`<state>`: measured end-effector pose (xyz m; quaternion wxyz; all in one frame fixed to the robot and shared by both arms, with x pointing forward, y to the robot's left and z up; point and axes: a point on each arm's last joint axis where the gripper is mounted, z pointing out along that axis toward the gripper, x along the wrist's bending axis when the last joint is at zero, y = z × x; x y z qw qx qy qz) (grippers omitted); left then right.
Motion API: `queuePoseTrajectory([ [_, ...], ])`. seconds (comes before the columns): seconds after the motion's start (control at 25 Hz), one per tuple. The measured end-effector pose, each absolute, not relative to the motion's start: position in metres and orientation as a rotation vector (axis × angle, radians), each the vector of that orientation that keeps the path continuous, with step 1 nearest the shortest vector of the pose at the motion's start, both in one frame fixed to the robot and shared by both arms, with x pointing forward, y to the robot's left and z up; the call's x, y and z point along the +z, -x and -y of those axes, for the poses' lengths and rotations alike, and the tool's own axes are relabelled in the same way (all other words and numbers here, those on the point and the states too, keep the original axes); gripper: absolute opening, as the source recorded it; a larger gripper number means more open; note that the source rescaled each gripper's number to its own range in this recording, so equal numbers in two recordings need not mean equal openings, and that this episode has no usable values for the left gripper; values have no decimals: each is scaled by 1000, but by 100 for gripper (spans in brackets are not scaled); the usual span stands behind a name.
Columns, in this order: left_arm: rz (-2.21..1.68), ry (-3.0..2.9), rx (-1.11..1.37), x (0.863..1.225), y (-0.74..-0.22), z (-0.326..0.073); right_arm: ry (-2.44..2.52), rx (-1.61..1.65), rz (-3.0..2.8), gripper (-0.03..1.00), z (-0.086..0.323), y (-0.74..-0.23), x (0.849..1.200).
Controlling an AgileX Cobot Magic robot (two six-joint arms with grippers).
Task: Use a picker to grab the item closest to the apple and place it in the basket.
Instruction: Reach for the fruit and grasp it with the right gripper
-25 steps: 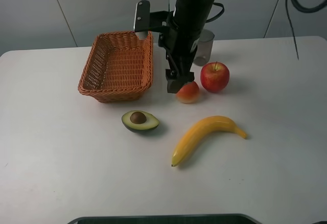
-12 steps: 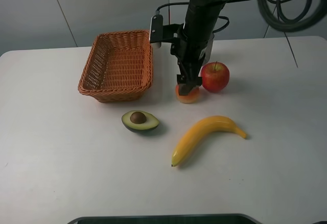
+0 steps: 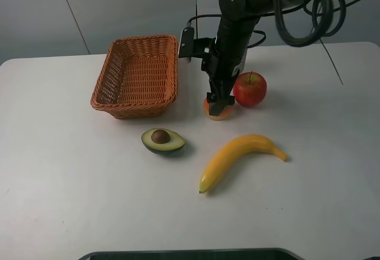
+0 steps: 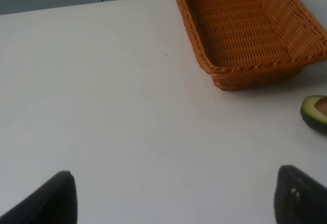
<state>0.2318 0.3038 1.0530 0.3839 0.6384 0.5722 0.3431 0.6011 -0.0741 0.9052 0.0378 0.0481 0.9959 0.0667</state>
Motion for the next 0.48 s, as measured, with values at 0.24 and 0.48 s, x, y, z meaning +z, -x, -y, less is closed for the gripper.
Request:
queuePoseTrajectory([
  [0.24, -1459, -1627, 874, 1053, -232, -304, -170, 201, -3054, 100, 78, -606, 894],
  [0.48, -1459, -1627, 874, 1053, -232, -304, -181, 213, -3035, 100, 79, -610, 887],
])
